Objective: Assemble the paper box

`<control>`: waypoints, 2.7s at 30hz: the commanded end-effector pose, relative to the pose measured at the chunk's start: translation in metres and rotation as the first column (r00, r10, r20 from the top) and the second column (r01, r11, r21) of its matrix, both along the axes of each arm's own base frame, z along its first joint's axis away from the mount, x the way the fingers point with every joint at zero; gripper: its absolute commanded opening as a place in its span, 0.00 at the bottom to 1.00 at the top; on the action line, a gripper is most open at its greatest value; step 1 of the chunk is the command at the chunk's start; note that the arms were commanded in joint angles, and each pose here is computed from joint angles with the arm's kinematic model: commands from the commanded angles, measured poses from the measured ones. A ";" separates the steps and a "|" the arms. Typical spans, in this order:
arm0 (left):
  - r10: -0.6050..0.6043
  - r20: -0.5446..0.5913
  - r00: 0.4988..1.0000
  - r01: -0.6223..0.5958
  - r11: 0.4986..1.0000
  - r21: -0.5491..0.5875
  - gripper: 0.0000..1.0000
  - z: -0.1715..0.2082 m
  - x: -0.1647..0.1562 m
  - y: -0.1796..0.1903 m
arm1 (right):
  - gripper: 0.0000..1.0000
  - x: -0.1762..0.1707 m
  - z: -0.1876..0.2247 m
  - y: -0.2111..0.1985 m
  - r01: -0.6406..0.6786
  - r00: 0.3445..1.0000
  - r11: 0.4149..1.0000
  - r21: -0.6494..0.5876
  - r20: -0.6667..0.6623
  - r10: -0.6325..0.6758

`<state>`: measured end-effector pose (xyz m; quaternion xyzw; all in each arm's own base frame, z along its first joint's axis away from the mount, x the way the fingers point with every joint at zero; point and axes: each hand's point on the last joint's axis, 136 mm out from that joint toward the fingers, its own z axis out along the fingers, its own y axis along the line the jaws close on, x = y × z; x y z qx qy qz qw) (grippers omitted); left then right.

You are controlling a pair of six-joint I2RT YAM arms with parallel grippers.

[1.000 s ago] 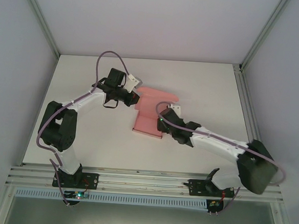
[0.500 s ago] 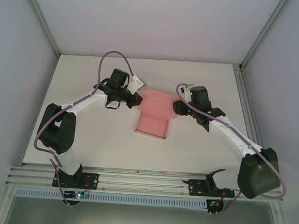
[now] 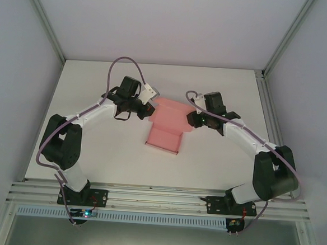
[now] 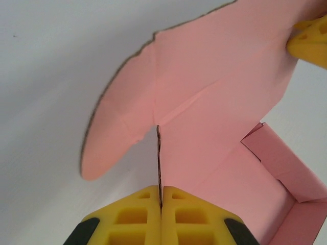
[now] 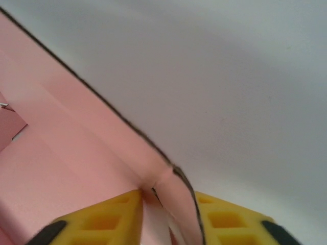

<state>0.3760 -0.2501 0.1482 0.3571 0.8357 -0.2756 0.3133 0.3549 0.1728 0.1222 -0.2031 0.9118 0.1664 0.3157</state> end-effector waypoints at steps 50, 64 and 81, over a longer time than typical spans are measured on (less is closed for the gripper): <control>0.435 0.070 0.898 -0.409 0.881 -0.237 0.00 -0.015 -0.005 -0.044 | 0.09 0.002 0.026 0.066 0.446 0.702 0.872 0.200 0.527 -0.479; 0.371 0.011 0.928 -0.354 0.893 -0.280 0.00 -0.054 -0.055 -0.036 | 0.09 -0.042 -0.014 0.080 0.351 0.750 0.925 0.147 0.547 -0.372; 0.406 -0.001 0.914 -0.402 0.903 -0.150 0.02 -0.084 -0.093 -0.003 | 0.09 -0.076 -0.053 0.061 0.344 0.787 0.934 0.100 0.513 -0.344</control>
